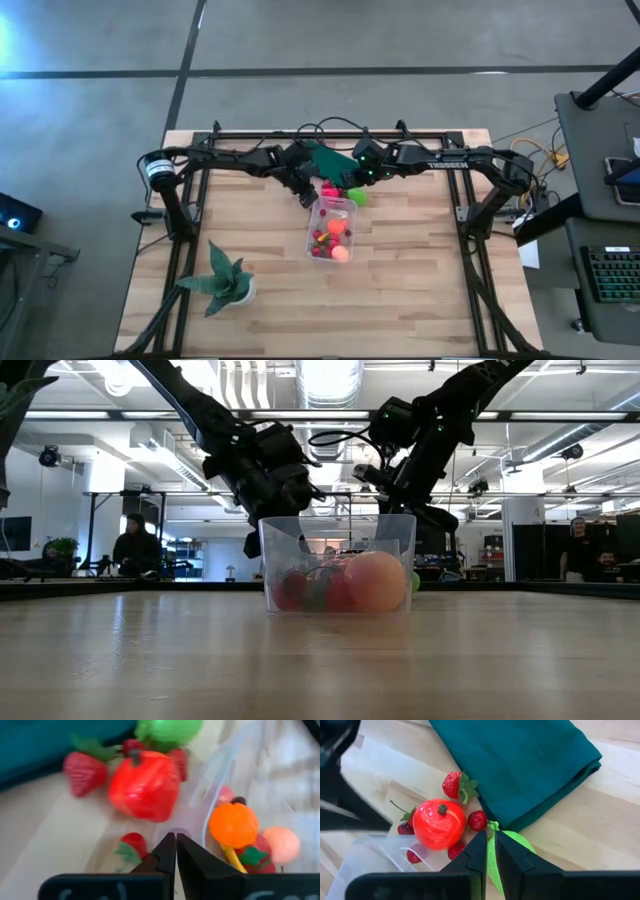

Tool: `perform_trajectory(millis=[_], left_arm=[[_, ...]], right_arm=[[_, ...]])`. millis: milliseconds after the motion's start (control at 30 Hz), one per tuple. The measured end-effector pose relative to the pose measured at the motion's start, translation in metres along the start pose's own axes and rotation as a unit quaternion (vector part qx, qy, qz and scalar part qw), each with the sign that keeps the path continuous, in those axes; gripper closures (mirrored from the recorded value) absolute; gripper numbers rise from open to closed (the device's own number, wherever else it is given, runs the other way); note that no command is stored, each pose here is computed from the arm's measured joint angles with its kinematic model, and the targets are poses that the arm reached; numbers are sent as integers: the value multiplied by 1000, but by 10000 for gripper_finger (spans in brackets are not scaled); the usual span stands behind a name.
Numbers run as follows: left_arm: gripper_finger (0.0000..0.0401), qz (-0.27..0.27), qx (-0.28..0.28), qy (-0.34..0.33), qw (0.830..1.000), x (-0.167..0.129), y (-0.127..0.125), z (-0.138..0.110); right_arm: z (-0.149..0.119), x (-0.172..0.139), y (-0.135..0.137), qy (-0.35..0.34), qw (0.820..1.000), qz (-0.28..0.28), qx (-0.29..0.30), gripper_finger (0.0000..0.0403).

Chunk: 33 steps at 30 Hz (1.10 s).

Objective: Pick and placing Produce into tupperware
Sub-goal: Adjust the transparent bin, then put the green melon into the transparent bin

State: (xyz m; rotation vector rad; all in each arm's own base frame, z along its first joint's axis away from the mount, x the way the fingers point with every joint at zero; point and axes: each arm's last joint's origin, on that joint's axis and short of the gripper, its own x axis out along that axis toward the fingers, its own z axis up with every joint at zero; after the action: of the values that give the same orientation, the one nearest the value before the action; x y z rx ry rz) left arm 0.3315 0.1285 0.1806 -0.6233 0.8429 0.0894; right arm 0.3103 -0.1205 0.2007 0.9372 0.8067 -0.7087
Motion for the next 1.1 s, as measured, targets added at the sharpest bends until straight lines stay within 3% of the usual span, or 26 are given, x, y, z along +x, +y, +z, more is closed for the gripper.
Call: perform_trajectory(millis=[267, 633, 933, 1100], left_arm=[[401, -51, 23, 35, 998, 7, -17, -8], [401, -45, 21, 66, 997, 8, -18, -16], [401, 45, 62, -5, 997, -21, -27, -6], [401, 85, 84, -54, 991, -46, -37, 0]], right_arm=[[0, 0, 0, 1, 1000, 0, 0, 374], [-3, 0, 0, 18, 1000, 3, 15, 374], [-30, -2, 2, 38, 995, -89, 26, 374], [-49, -5, 14, 43, 994, -97, -6, 363]])
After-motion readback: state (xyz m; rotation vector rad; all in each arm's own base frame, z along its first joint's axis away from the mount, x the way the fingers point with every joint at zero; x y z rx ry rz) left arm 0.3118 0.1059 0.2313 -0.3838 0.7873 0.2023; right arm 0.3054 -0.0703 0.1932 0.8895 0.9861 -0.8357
